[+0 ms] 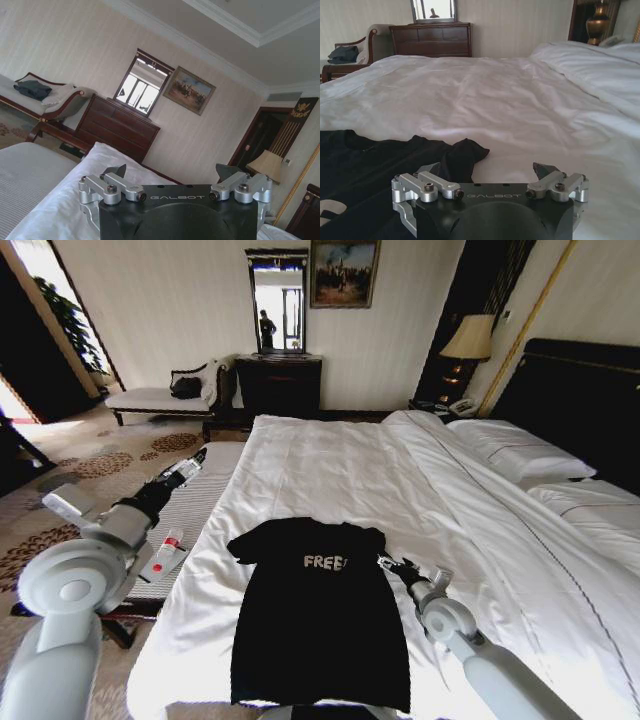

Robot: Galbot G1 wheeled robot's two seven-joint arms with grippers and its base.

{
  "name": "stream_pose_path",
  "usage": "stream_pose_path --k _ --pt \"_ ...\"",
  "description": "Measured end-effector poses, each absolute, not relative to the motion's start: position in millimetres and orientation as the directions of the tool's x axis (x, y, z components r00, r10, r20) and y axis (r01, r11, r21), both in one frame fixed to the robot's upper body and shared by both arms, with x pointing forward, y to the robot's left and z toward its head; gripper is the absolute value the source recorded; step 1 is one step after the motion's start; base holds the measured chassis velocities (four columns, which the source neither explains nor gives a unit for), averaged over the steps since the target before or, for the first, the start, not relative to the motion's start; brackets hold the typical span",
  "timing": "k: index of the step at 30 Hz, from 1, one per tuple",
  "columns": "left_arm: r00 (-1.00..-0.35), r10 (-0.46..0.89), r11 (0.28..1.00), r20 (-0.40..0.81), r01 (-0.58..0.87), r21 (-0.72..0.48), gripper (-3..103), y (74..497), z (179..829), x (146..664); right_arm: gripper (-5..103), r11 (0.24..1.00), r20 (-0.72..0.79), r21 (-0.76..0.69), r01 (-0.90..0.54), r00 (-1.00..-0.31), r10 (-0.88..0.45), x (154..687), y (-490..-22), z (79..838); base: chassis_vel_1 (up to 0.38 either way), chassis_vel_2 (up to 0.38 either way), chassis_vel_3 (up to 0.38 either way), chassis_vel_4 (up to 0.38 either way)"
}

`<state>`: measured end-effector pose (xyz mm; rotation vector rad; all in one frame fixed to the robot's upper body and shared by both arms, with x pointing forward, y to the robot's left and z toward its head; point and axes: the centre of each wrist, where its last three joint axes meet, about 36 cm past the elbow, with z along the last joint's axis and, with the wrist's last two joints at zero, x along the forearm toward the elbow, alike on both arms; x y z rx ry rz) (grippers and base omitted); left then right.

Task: Fold the clothes on the bed.

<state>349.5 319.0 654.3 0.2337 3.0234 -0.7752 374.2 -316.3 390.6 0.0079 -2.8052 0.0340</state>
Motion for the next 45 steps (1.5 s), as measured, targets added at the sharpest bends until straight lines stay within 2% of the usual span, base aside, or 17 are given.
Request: stream_pose_path --k 5,6,12,19,26,28,29,33,34,36,37,39,40,43,45 --pt "-0.989 0.142 0.865 -0.043 0.145 -0.479 100 318 652 350 100 0.982 0.282 -0.159 -0.1 -0.958 -0.052 373 -319 390 0.0 0.0 0.0 0.0" --pt "-0.989 0.143 0.865 -0.039 0.143 -0.48 100 317 651 350 100 0.959 0.26 -0.233 -0.162 -0.961 -0.1 371 -321 385 0.0 0.0 0.0 0.0" --pt "-0.99 0.139 0.869 -0.026 0.135 -0.476 100 318 649 351 100 0.882 0.251 -0.374 -0.286 -0.947 -0.2 360 -322 374 0.0 0.0 0.0 0.0" --pt "-0.99 0.137 0.871 -0.017 0.128 -0.474 100 318 648 354 100 0.855 0.256 -0.436 -0.28 -0.95 -0.18 368 -331 365 0.0 0.0 0.0 0.0" --pt "-0.991 0.134 0.873 -0.011 0.123 -0.472 100 318 646 356 103 0.866 0.278 -0.424 -0.266 -0.948 -0.155 370 -335 356 0.0 0.0 0.0 0.0" --pt "-0.991 0.133 0.874 -0.01 0.122 -0.47 100 317 646 356 95 0.865 0.286 -0.425 -0.268 -0.946 -0.152 368 -336 353 0.0 0.0 0.0 0.0" --pt "-0.991 0.133 0.874 -0.01 0.122 -0.47 100 317 646 356 95 0.865 0.286 -0.425 -0.268 -0.946 -0.152 368 -336 353 0.0 0.0 0.0 0.0" --pt "-0.991 0.131 0.876 -0.006 0.119 -0.467 100 317 645 356 74 0.852 0.295 -0.45 -0.269 -0.945 -0.142 367 -338 346 0.0 0.0 0.0 0.0" --pt "-0.991 0.131 0.876 -0.006 0.119 -0.467 100 317 645 356 74 0.852 0.295 -0.45 -0.269 -0.945 -0.142 367 -338 346 0.0 0.0 0.0 0.0" --pt "-0.991 0.131 0.877 -0.004 0.118 -0.466 100 317 645 355 63 0.852 0.296 -0.452 -0.265 -0.945 -0.137 368 -339 344 0.0 0.0 0.0 0.0" --pt "-0.991 0.13 0.878 -0.004 0.117 -0.465 100 317 645 355 63 0.852 0.296 -0.452 -0.264 -0.945 -0.136 368 -339 344 0.0 0.0 0.0 0.0" --pt "-0.992 0.129 0.879 -0.005 0.117 -0.462 100 318 646 355 53 0.852 0.295 -0.453 -0.263 -0.946 -0.135 368 -340 345 0.0 0.0 0.0 0.0" --pt "-0.992 0.129 0.879 -0.005 0.117 -0.462 100 318 646 355 53 0.852 0.295 -0.453 -0.263 -0.946 -0.135 368 -340 345 0.0 0.0 0.0 0.0" --pt "-0.992 0.128 0.88 -0.004 0.116 -0.461 100 318 645 354 37 0.853 0.291 -0.451 -0.263 -0.947 -0.138 368 -339 346 0.0 0.0 0.0 0.0" --pt "-0.992 0.128 0.88 -0.004 0.116 -0.461 100 318 645 354 37 0.854 0.289 -0.449 -0.263 -0.947 -0.14 367 -339 347 0.0 0.0 0.0 0.0"
